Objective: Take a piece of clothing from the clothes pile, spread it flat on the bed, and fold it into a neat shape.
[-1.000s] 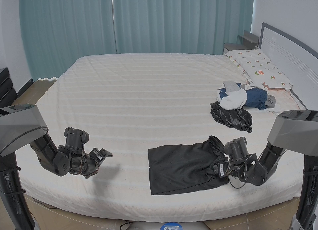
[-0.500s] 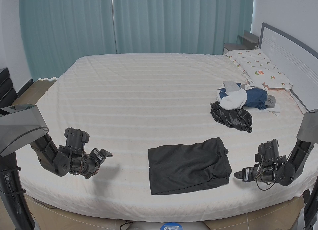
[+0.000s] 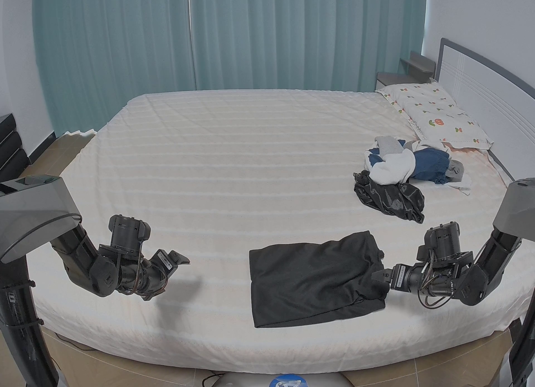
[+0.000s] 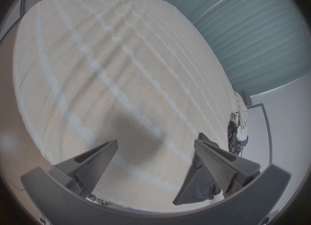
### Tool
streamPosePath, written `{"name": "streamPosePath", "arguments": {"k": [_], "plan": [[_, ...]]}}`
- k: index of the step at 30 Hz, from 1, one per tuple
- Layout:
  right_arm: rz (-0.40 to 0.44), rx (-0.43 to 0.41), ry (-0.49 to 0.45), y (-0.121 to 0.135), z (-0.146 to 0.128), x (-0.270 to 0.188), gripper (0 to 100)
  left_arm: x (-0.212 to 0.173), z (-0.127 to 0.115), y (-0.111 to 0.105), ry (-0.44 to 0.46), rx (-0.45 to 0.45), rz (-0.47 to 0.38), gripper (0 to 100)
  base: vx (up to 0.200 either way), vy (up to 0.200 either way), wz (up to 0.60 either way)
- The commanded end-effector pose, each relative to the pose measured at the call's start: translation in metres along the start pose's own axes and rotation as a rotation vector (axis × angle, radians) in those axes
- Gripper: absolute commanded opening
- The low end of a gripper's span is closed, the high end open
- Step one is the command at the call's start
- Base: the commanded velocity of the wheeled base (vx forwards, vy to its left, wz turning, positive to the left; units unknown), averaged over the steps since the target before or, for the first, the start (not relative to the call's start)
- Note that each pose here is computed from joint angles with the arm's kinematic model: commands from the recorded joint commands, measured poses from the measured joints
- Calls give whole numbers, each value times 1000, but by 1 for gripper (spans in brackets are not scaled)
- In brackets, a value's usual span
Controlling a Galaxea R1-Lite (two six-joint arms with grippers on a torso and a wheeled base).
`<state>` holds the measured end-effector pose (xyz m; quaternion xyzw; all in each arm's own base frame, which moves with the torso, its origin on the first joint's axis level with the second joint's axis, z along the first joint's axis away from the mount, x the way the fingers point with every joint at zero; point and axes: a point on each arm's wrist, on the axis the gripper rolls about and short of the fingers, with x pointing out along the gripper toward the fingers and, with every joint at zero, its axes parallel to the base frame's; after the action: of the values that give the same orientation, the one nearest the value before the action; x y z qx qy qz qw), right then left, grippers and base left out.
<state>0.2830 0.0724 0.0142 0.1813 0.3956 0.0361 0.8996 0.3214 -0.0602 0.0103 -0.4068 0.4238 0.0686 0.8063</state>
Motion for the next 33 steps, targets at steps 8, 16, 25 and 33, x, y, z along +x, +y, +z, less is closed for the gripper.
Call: {"name": "streamPosePath", "arguments": {"k": [8,16,25,33], "plan": [[14,50,100,-5,-16,41,0,0,0,0,-1,0,-1,100,0,0,0],[-7,58,78,-14,-16,26,0,0,0,0,-1,0,-1,100,0,0,0],[-38,64,96,-25,-20,17,0,0,0,0,-2,-2,0,100,0,0,0],[-59,26,121,-32,-24,14,0,0,1,0,-4,-3,0,100,0,0,0]]}}
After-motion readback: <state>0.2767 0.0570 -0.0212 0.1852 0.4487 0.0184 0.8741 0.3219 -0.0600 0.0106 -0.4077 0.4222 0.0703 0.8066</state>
